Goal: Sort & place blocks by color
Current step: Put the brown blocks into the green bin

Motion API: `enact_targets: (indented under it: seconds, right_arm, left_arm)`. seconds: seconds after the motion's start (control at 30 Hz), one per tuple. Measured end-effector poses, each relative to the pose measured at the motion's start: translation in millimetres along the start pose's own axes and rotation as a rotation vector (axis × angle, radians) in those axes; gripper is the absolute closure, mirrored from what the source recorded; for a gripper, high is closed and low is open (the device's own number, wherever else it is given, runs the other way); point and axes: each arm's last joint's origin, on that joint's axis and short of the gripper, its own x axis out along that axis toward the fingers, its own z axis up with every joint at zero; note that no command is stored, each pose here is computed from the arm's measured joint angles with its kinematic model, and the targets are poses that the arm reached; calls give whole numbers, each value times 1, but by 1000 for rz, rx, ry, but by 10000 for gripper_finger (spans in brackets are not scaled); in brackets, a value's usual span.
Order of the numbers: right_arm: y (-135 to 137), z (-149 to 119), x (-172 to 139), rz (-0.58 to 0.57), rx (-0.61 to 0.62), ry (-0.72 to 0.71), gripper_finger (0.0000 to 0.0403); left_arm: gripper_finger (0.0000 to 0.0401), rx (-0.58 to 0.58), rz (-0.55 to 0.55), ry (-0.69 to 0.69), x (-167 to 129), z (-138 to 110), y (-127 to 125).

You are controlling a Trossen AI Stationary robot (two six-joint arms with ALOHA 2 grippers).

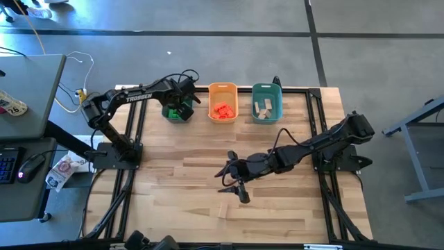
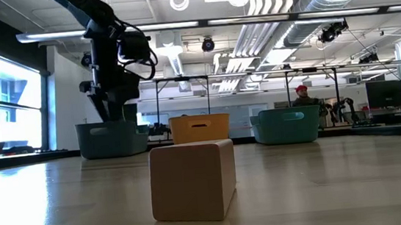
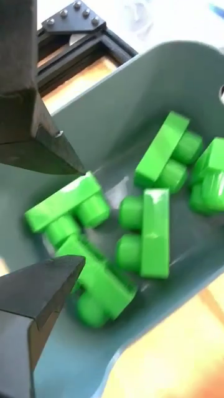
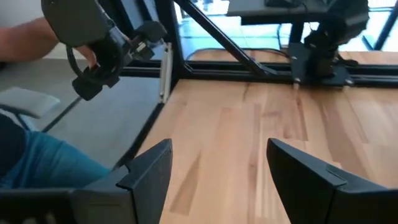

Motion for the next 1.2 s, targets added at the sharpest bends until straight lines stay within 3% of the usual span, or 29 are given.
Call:
enact_targets:
  seconds: [0.1,0.27,0.6,0.9,1.2]
  right_arm:
    - [1,2,0,25,0,-24,155]
    - [2,7,0,40,0,-67,155]
    - [6,25,-2,54,-78,-84,155]
    - [9,36,0,77,-111,35,155]
    - [18,27,22,180,-292,231,155]
  left_arm:
    - [196,15,-40,14,-13,0,-2]
    - [195,47,-90,-78,-45,-7,-10]
    - [195,93,-277,-333,-125,-52,-26]
    - [194,164,-473,-442,-171,-100,-34]
    - [194,216,-595,-473,-191,-129,-41]
